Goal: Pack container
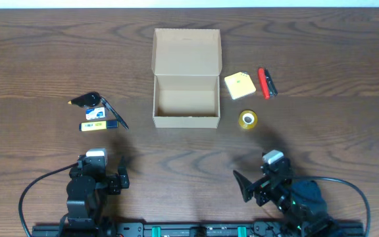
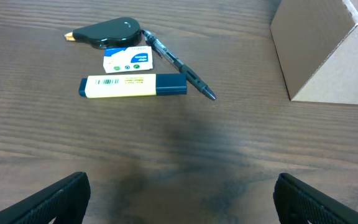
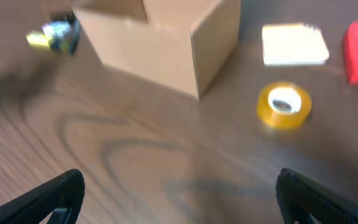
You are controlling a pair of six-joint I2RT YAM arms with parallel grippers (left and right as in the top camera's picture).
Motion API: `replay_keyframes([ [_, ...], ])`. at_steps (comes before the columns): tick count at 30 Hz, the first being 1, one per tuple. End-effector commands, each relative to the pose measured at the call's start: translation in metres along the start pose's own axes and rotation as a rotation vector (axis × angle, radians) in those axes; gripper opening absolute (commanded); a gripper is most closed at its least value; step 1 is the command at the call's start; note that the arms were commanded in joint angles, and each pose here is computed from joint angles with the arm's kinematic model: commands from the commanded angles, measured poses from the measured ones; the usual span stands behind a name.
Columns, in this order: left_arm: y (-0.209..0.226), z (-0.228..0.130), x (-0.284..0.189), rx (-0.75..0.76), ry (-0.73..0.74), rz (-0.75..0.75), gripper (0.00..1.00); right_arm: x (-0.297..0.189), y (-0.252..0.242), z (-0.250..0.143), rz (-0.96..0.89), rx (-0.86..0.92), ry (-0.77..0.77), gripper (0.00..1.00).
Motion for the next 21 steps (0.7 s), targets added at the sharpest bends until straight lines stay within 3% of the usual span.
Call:
replay_keyframes([
  [1,0.0,-0.002,0.001,0.008,0.002,0.004,0.95,0.0,0.003,0.009,0.027,0.148,-0.057,0.99],
  [4,0.0,-0.002,0.001,0.008,0.002,0.004,0.95,-0.001,0.005,0.021,0.057,0.371,-0.119,0.99],
  [8,0.0,-0.002,0.001,0.008,0.002,0.004,0.95,0.0,0.008,0.015,0.095,0.662,-0.064,0.99],
  [14,0.0,-0.002,0.001,0.008,0.002,0.004,0.95,-0.001,0.01,0.019,0.123,0.717,-0.08,0.99],
  [21,0.0,-0.002,0.001,0.008,0.002,0.004,0.95,-0.007,0.014,0.035,0.158,0.547,-0.154,0.99],
])
Point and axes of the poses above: each gripper's point midway between its finger pads, its own x axis out along the fingers, its own y axis along the line the jaws close on, z = x × y, the point moved 7 cm from there along -x, back along the fingers, and after that the axes turned 1 degree about -x, right-handed, at the moved point
